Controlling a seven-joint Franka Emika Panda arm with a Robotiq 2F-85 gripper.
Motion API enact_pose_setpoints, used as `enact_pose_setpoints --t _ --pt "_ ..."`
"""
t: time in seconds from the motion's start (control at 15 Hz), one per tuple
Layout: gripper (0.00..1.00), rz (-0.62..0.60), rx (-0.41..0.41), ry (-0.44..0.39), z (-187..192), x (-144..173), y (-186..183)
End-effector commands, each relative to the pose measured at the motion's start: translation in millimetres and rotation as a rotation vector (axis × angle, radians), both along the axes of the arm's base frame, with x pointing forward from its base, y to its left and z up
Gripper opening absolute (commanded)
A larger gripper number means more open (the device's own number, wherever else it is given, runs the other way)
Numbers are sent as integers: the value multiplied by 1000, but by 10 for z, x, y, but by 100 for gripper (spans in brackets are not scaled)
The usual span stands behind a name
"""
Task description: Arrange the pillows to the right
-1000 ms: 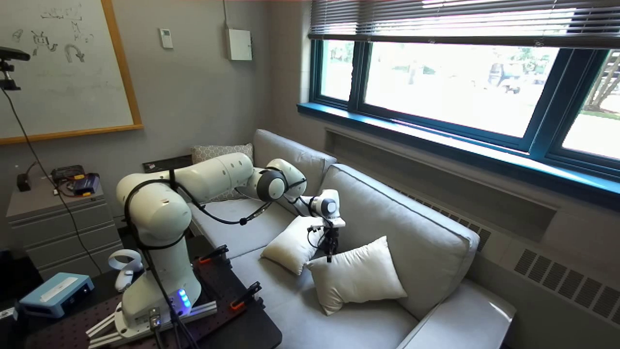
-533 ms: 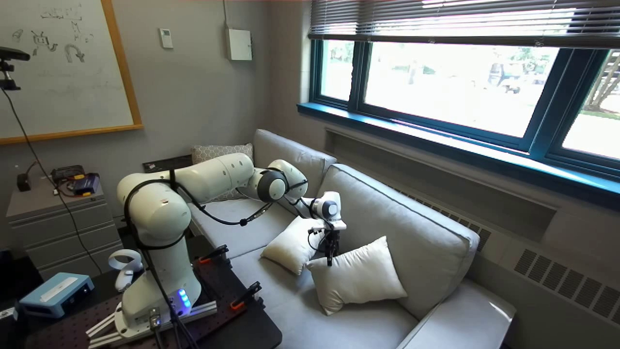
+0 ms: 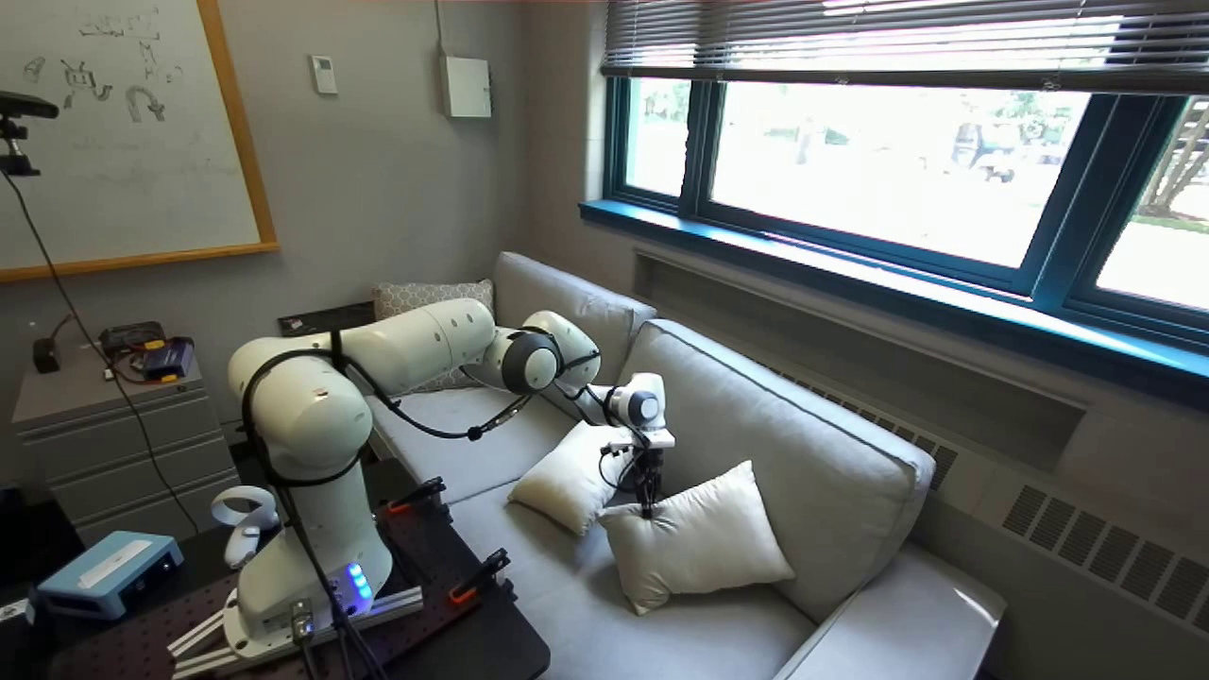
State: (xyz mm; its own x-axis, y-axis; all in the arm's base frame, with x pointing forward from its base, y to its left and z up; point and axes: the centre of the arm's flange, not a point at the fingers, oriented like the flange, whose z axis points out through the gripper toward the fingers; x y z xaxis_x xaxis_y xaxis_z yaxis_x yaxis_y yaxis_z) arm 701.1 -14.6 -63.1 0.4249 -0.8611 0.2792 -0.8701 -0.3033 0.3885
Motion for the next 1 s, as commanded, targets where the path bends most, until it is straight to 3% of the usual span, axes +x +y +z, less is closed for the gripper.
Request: enact_pose_setpoints --t 0.0,0.2,0.4,0.93 --pt "2 -53 -9 -7 -450 596 -77" --pt "0 -122 -20 -54 -173 685 -216" --pt "1 -239 -30 -135 330 529 -441" --pt "1 -490 30 -435 1604 125 -960"
